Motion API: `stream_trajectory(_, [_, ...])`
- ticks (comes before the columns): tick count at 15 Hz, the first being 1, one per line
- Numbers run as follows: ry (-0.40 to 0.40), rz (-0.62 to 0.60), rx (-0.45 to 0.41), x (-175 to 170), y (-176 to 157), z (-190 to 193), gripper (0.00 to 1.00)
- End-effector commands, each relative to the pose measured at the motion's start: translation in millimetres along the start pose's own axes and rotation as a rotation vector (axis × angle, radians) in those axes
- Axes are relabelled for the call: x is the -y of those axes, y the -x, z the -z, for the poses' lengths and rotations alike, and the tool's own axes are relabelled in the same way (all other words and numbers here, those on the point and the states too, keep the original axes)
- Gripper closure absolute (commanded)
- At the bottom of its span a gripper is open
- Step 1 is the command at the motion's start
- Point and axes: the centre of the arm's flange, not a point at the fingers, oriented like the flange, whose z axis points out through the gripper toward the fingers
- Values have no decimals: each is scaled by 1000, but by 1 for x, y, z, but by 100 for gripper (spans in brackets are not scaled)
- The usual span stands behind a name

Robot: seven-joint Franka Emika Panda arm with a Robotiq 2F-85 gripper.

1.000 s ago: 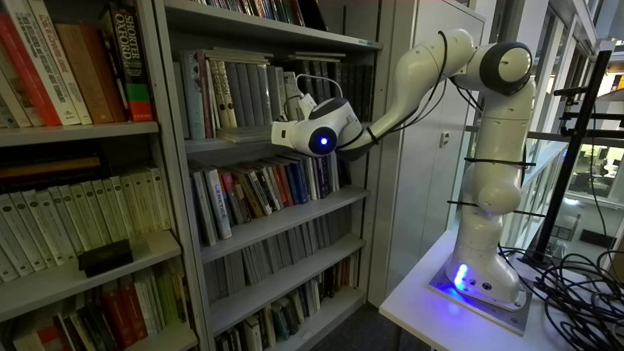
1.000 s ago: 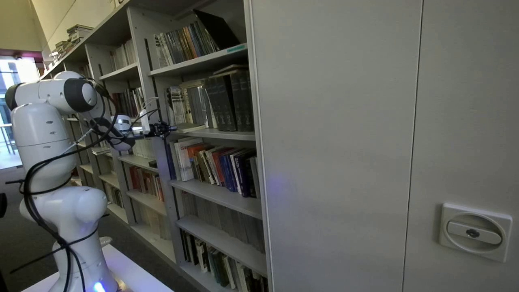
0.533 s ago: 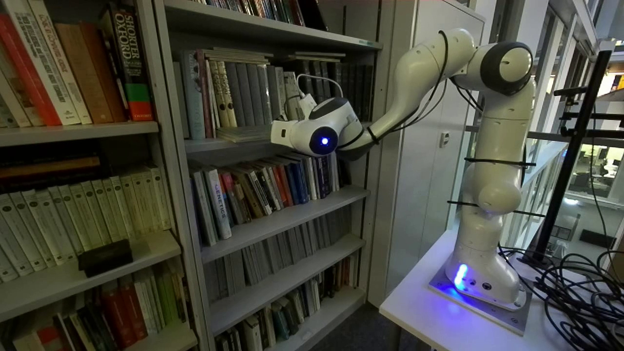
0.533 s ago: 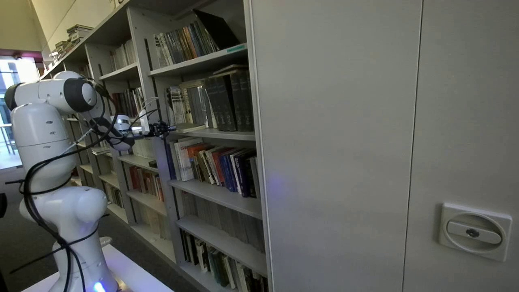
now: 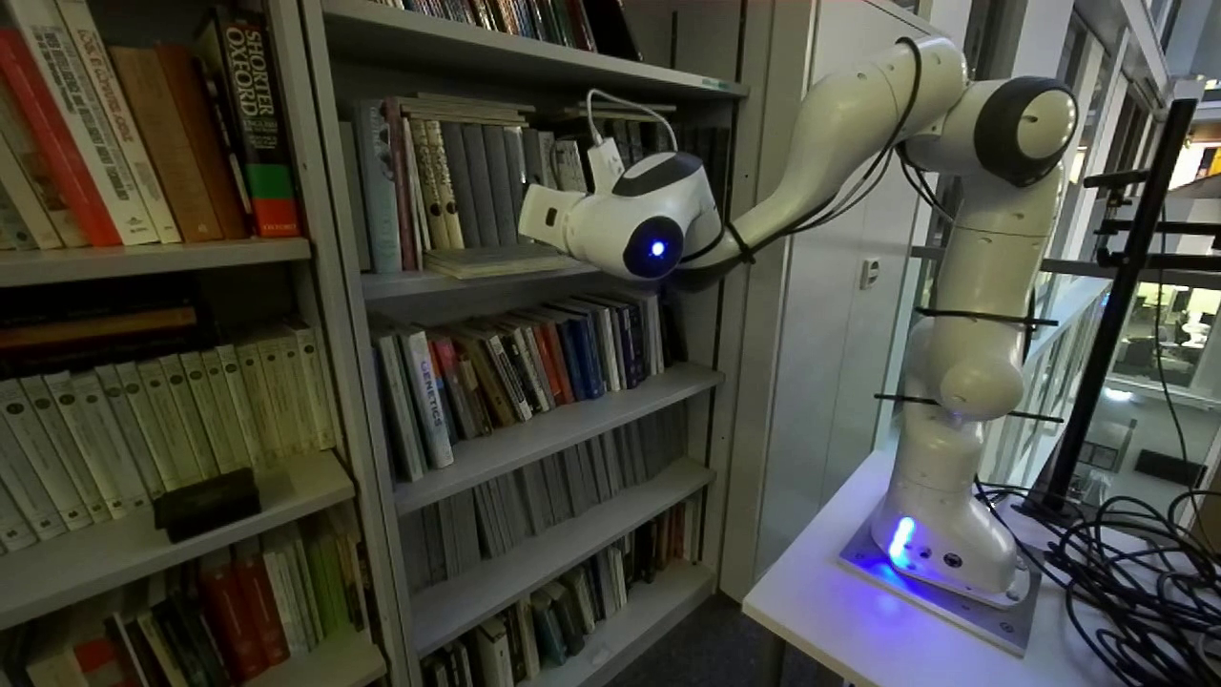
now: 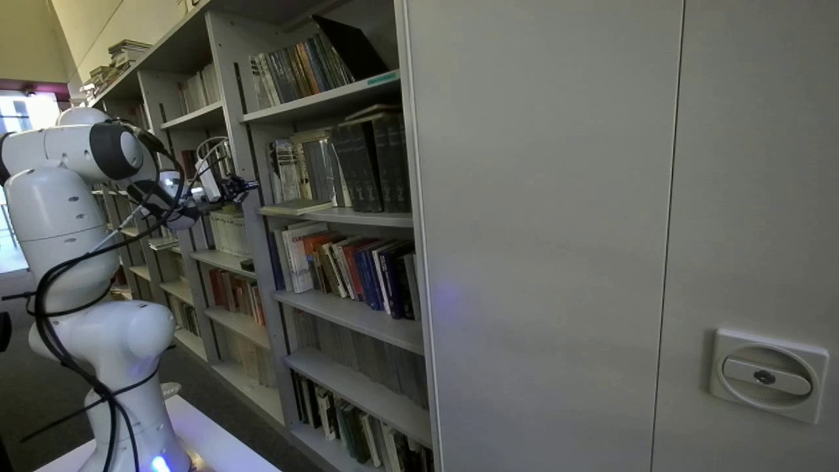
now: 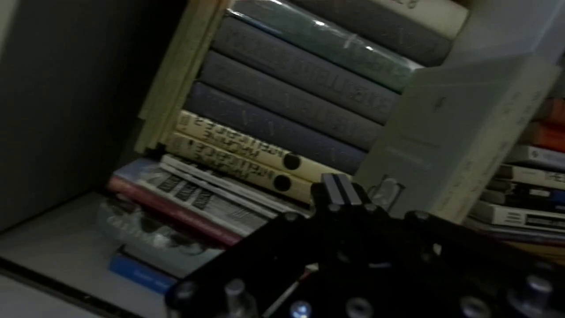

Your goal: Remove a book from the top of the upright books and put it on top of the books stacked on the book shelf

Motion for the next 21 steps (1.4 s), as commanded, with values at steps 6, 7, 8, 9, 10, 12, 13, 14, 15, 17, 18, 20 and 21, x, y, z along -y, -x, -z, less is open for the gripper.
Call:
stream_trajectory(6, [227,-254,105,-48,4,-70,100])
stream_trajectory(7, [218,-300,104,-48,2,-83,100])
stream_trajectory(8, [205,-344,93,-48,1,-92,100])
stream_trajectory(9, [190,-267,90,-39,9,-66,100])
stream_trajectory(10, [182,-275,92,-35,6,-73,99])
stream_trajectory(12, [176,-270,87,-31,1,-73,99])
stream_trajectory(13, [177,-271,85,-32,1,-71,99])
stream_trajectory(14, [179,-273,82,-34,0,-69,99])
stream_trajectory(15, [181,-274,80,-35,0,-68,99])
stream_trajectory(17, [180,-274,80,-35,0,-68,99])
stream_trajectory(18, [180,-274,80,-35,0,-68,99])
stream_trajectory(20, [172,-277,72,-37,-4,-68,72])
stream_trajectory(21, [163,-274,74,-39,-9,-70,65])
